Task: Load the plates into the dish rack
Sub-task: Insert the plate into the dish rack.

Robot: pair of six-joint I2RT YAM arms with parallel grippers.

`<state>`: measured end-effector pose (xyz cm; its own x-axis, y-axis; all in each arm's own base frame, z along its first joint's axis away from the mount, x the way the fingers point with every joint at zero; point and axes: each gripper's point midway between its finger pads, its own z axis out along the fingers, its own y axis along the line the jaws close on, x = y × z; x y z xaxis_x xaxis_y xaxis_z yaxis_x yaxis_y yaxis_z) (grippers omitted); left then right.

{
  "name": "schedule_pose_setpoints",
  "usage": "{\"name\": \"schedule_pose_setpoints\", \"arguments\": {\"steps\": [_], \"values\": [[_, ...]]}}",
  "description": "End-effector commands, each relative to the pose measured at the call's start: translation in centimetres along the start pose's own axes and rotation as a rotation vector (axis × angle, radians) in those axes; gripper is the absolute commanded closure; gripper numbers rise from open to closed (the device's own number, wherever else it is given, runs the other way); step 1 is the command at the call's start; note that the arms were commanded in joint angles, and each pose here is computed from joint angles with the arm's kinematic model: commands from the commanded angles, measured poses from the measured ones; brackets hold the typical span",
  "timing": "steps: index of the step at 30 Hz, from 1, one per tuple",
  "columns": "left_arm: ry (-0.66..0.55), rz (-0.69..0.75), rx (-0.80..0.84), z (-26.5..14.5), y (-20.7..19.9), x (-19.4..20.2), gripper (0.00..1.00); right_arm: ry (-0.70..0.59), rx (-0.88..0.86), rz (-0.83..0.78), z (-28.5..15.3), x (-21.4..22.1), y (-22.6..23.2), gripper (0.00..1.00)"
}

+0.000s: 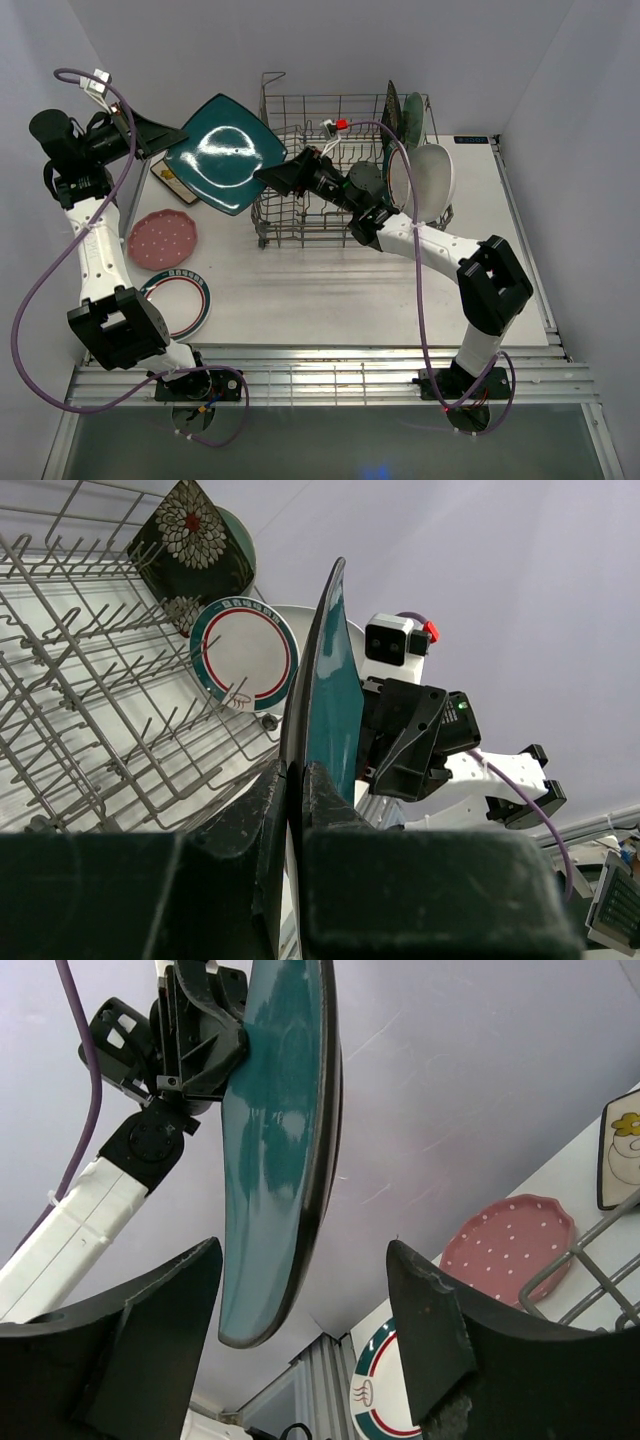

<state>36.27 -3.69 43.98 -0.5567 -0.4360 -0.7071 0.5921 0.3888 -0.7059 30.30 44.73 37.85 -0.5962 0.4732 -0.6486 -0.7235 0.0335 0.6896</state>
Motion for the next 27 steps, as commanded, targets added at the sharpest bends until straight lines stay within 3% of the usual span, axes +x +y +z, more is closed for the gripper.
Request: {"name": "schedule_pose_setpoints", "arguments": {"steps": [1,9,11,14,22,27], "values": [[-0.039,0.052,0.002,0.1,-2.6,-0.5,1.0,-0.046,-0.085,-0.012,1.2,-1.2,2.7,0.29],[-0.054,0.06,-0.004,0.4,-2.6,-0.4,1.0,-0.076,-0.11,0.01,1.6,-1.1,3.1,0.51],[-0.056,0.062,-0.005,0.4,-2.6,-0.4,1.0,-0.079,-0.11,0.013,1.6,-1.1,3.1,0.62],[-0.056,0.062,-0.005,0.5,-2.6,-0.3,1.0,-0.095,-0.113,0.012,1.4,-1.3,3.4,0.68],[-0.048,0.053,-0.006,0.6,-1.7,0.2,1.0,-0.118,-0.122,0.01,1.1,-1.9,4.2,0.73],[-0.035,0.067,0.002,0.6,-1.7,0.7,1.0,-0.135,-0.107,0.011,0.9,-2.4,4.2,0.85]]}}
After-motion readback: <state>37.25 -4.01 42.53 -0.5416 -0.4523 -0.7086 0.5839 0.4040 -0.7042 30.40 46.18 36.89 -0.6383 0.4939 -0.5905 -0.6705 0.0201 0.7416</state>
